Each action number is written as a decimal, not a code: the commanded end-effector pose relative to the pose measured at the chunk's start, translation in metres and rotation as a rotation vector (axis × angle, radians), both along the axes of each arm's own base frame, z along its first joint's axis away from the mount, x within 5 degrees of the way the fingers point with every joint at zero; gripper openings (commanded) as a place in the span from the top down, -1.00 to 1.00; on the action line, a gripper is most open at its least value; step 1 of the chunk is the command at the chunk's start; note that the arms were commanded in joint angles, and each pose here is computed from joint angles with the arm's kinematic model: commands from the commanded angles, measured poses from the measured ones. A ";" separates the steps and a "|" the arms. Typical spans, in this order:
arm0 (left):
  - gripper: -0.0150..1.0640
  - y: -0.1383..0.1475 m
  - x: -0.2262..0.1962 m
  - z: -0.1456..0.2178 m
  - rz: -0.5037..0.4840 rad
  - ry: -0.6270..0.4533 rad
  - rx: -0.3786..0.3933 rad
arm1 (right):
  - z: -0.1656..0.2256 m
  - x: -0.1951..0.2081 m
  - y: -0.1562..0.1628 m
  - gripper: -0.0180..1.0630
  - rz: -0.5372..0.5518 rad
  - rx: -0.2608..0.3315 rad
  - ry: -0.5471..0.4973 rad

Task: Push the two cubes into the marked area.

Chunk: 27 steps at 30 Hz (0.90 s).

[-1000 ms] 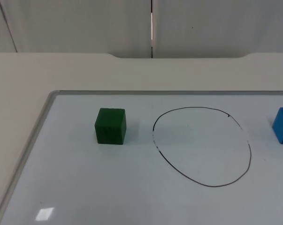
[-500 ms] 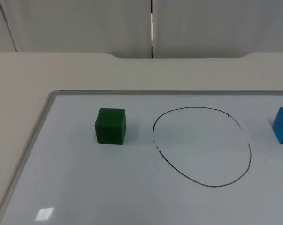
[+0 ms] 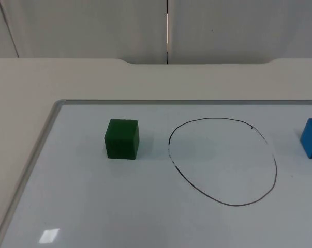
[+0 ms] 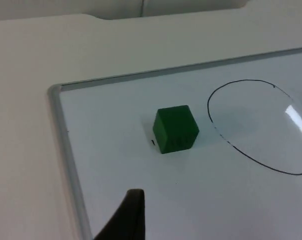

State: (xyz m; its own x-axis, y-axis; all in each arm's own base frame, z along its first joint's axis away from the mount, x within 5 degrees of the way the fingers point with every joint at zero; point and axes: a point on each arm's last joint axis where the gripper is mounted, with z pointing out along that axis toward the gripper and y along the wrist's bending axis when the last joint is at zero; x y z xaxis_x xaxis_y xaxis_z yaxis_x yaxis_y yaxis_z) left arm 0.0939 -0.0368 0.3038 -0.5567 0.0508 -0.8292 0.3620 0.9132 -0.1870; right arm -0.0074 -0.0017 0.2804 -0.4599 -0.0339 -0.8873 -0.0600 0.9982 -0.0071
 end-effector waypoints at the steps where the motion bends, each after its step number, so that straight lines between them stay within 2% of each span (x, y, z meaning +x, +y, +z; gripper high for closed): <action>1: -0.97 -0.003 0.007 0.002 -0.036 -0.015 -0.022 | -0.001 0.000 0.000 -0.99 -0.006 0.001 -0.003; 7: -0.96 -0.008 0.024 -0.004 -0.077 0.044 -0.054 | -0.001 0.000 0.000 -0.99 -0.006 0.001 -0.003; 9: -0.84 -0.009 0.032 -0.008 -0.089 0.072 -0.065 | -0.001 0.000 0.000 -0.99 -0.006 0.001 -0.003; 10: -0.84 -0.009 0.032 -0.008 -0.089 0.072 -0.065 | -0.001 0.000 0.000 -0.99 -0.006 0.001 -0.003; 13: -0.54 -0.011 0.041 -0.013 -0.106 0.104 -0.090 | -0.001 0.000 0.000 -0.99 -0.006 0.001 -0.003; 14: -0.54 -0.011 0.041 -0.013 -0.106 0.104 -0.090 | -0.001 0.000 0.000 -0.99 -0.006 0.001 -0.003; 17: -0.22 -0.011 0.051 -0.017 -0.086 0.129 -0.118 | -0.001 0.000 0.000 -0.99 -0.006 0.001 -0.003; 18: -0.22 -0.011 0.051 -0.017 -0.086 0.129 -0.118 | -0.001 0.000 0.000 -0.99 -0.006 0.001 -0.003; 20: 0.09 -0.012 0.058 -0.020 -0.093 0.129 -0.118 | -0.001 0.000 0.000 -0.99 -0.006 0.001 -0.003; 24: 0.53 -0.016 0.068 -0.021 -0.134 0.098 -0.154 | -0.001 0.000 0.000 -0.99 -0.006 0.001 -0.003; 26: 0.58 -0.016 0.069 -0.021 -0.142 0.092 -0.155 | -0.001 0.000 0.000 -0.99 -0.006 0.001 -0.003; 27: 0.68 -0.017 0.071 -0.021 -0.161 0.074 -0.152 | -0.001 0.000 0.000 -0.99 -0.006 0.001 -0.003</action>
